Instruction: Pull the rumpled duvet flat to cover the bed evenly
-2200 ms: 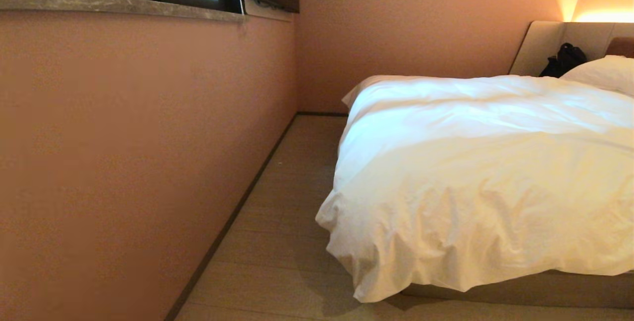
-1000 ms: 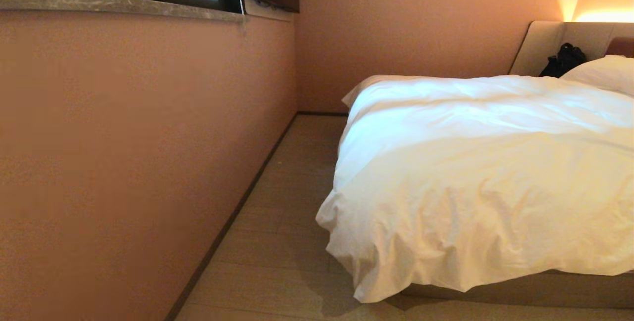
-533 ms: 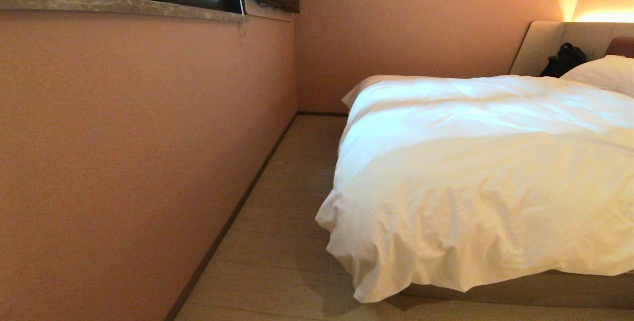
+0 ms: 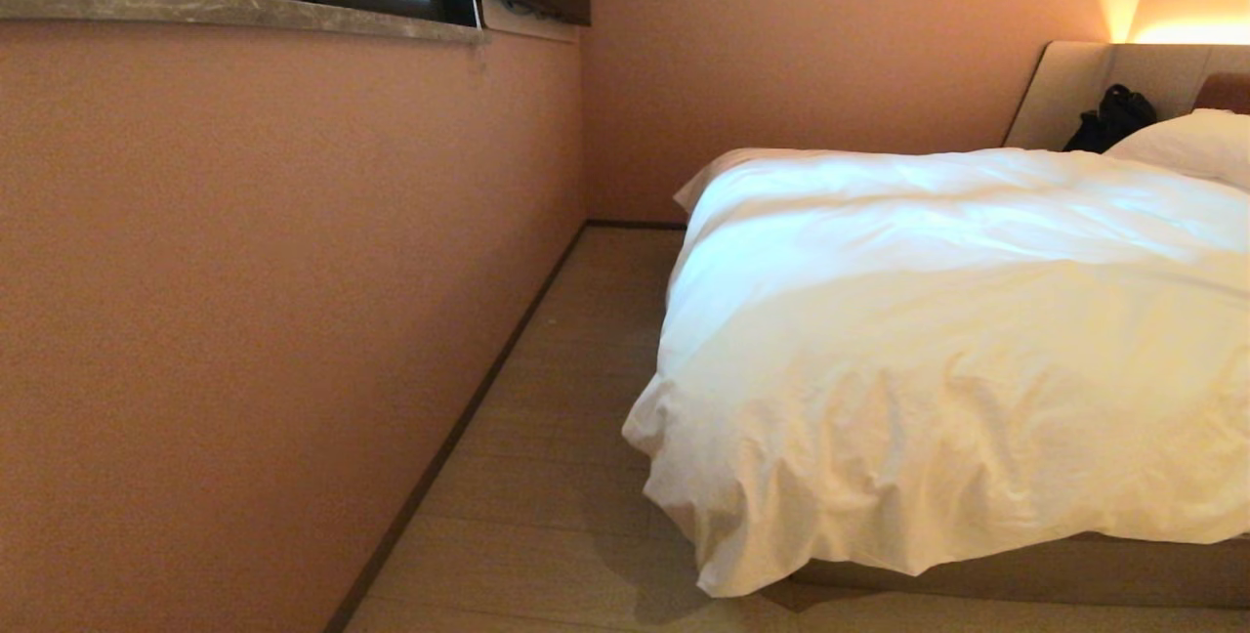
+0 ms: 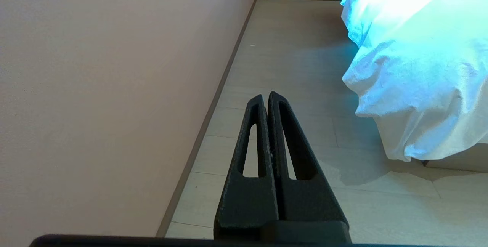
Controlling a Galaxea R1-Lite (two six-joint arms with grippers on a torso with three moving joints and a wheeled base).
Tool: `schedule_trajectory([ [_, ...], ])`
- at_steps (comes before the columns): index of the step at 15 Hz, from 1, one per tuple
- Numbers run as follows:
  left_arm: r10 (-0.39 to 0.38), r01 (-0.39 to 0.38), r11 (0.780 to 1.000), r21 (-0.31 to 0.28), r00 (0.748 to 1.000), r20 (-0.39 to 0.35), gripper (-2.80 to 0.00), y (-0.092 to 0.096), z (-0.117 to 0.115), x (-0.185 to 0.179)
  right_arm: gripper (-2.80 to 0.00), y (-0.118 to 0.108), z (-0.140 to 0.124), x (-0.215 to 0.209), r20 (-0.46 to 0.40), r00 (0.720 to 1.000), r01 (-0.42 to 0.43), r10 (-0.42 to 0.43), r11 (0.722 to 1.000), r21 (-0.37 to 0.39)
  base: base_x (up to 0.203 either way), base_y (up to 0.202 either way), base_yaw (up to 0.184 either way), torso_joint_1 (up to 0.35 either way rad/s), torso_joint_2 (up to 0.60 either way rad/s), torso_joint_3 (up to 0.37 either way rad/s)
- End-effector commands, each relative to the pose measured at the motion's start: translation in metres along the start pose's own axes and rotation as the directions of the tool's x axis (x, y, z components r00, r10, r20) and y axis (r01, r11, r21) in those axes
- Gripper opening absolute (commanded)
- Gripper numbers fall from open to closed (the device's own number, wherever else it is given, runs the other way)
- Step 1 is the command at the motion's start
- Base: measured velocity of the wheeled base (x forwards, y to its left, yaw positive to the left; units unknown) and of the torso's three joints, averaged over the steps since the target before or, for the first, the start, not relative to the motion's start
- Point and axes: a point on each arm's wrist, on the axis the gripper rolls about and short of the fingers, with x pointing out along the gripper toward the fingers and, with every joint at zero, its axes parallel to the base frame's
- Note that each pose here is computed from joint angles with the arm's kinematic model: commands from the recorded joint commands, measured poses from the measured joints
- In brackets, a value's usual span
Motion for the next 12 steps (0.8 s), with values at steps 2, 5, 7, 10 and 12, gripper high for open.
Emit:
schedule_trajectory([
  [2,0.001,-0.001,1.000,-0.001,1.000,0.000,-2.80,0.0000,-0.0001,0.0000,-2.80,0.0000,0.0000,0.0000,0.000,1.000,0.000,0.000,1.000,0.000,0.000,0.000,0.000,0.000,0.00,0.000],
  [5,0.001,-0.001,1.000,-0.001,1.000,0.000,-2.80,0.0000,-0.0001,0.0000,-2.80,0.0000,-0.0003,0.0000,-0.001,1.000,0.000,0.000,1.000,0.000,0.000,0.000,0.000,0.000,0.00,0.000],
  [7,0.001,-0.001,1.000,-0.001,1.000,0.000,-2.80,0.0000,-0.0001,0.0000,-2.80,0.0000,-0.0003,0.0000,-0.001,1.000,0.000,0.000,1.000,0.001,0.000,0.000,0.000,0.000,0.00,0.000],
  [10,0.001,-0.001,1.000,-0.001,1.000,0.000,-2.80,0.0000,-0.0001,0.0000,-2.80,0.0000,-0.0002,0.0000,-0.001,1.000,0.000,0.000,1.000,0.002,0.000,0.000,0.000,0.000,0.00,0.000],
  [12,0.001,-0.001,1.000,-0.001,1.000,0.000,-2.80,0.0000,-0.0001,0.0000,-2.80,0.0000,-0.0003,0.0000,-0.001,1.000,0.000,0.000,1.000,0.002,0.000,0.000,0.000,0.000,0.00,0.000],
])
